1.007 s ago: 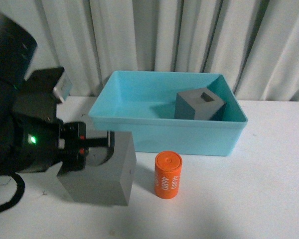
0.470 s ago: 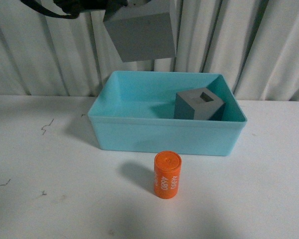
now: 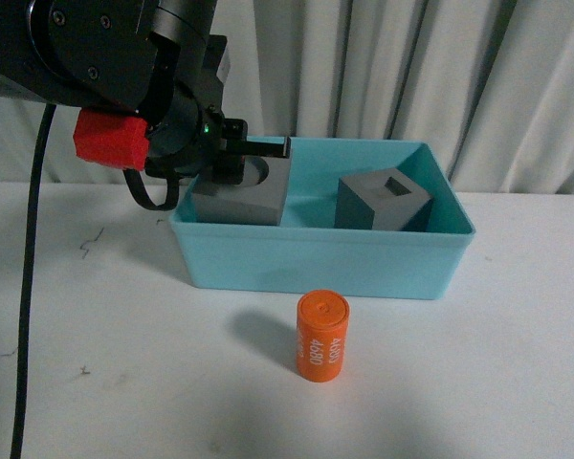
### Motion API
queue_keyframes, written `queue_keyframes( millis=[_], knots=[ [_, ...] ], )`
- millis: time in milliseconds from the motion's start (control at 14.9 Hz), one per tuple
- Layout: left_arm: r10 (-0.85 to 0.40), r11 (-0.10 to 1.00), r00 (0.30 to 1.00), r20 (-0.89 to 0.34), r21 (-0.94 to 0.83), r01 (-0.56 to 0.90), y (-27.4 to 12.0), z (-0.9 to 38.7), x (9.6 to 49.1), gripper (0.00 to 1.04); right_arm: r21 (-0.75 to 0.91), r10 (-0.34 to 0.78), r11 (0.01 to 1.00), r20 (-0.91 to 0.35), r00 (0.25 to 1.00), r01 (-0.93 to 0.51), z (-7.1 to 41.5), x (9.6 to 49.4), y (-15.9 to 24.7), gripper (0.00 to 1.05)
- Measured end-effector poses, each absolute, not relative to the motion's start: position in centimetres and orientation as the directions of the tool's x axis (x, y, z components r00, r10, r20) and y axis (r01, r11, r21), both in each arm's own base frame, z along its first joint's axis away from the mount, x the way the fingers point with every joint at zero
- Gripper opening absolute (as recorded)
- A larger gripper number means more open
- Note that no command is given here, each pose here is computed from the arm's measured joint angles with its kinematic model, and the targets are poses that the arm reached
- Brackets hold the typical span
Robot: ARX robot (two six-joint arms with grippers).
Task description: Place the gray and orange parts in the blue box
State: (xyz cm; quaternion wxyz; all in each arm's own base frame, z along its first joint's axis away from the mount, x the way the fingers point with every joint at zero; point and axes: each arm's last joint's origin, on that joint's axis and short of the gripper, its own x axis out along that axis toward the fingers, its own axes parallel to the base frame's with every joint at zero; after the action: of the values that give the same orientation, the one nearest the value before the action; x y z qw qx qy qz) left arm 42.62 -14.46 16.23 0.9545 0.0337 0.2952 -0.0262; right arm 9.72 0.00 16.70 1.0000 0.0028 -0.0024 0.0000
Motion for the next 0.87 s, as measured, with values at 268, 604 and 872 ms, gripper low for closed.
queue_keyframes(
  millis=[268, 604, 872],
  knots=[
    [-0.023, 0.996, 0.814, -0.58, 0.056, 0.069, -14.7, 15.5, 43.2, 0.2, 0.006, 0.0, 1.0, 0.005, 1.0, 0.0, 16.7, 9.7, 0.0, 0.98],
    [-0.019, 0.997, 0.816, -0.577, 0.05, 0.059, -14.6, 15.4, 43.7, 0.44, 0.006, 0.0, 1.0, 0.005, 1.0, 0.0, 16.7, 9.7, 0.0, 0.98],
    [-0.056, 0.998, 0.795, -0.604, -0.056, 0.028, -13.5, 16.4, 41.2, 1.0, 0.006, 0.0, 1.0, 0.005, 1.0, 0.0, 16.7, 9.7, 0.0, 0.98]
  ],
)
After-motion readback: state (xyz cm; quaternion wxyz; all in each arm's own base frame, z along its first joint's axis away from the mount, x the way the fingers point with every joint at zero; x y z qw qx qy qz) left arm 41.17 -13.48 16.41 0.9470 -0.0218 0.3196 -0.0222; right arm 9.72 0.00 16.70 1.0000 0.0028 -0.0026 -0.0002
